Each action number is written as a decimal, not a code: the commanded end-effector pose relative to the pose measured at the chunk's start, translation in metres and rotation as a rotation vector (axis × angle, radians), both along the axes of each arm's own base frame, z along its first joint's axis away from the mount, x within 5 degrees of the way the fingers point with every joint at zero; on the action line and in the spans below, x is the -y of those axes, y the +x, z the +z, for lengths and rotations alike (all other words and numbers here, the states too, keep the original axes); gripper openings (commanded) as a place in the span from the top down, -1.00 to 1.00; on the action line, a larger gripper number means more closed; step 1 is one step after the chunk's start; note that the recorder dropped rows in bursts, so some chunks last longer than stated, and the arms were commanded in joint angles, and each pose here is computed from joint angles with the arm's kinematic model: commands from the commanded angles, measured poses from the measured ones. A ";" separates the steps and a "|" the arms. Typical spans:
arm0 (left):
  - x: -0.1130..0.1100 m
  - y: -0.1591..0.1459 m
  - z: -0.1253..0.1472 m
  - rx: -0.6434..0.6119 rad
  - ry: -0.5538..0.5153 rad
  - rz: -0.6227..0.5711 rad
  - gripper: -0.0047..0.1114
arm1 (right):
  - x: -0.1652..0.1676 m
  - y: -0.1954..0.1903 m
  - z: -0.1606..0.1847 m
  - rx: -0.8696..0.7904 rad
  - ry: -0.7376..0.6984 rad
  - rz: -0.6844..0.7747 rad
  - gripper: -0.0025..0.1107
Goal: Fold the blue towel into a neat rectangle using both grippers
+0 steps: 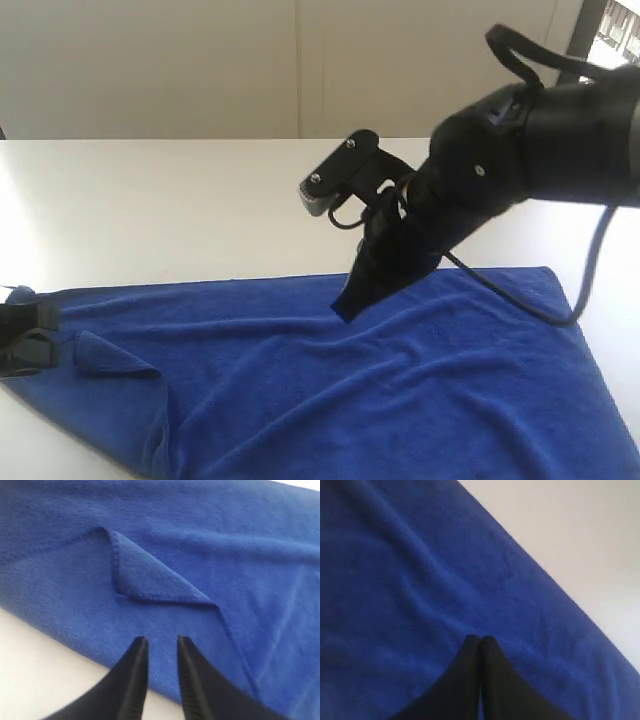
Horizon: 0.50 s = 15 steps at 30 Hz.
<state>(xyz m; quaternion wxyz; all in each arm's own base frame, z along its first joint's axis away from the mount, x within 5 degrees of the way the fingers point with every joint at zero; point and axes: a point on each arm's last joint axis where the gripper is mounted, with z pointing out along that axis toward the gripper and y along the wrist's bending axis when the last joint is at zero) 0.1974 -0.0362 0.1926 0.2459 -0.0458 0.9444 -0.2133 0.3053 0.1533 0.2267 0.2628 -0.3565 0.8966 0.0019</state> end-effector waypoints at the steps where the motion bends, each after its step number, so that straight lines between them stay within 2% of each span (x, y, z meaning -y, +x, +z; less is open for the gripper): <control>1: -0.003 0.013 -0.018 -0.019 0.020 0.046 0.04 | 0.006 -0.007 -0.012 0.058 0.048 -0.012 0.96; 5: -0.005 0.024 -0.031 -0.050 0.040 0.076 0.04 | 0.007 -0.011 -0.020 0.054 0.055 -0.015 0.96; 8: -0.002 0.046 -0.036 -0.092 0.017 0.039 0.05 | 0.007 -0.011 -0.021 0.059 0.061 -0.018 0.96; 15: 0.000 0.069 -0.046 -0.124 0.012 0.013 0.05 | 0.008 -0.011 -0.021 0.054 0.058 -0.019 0.96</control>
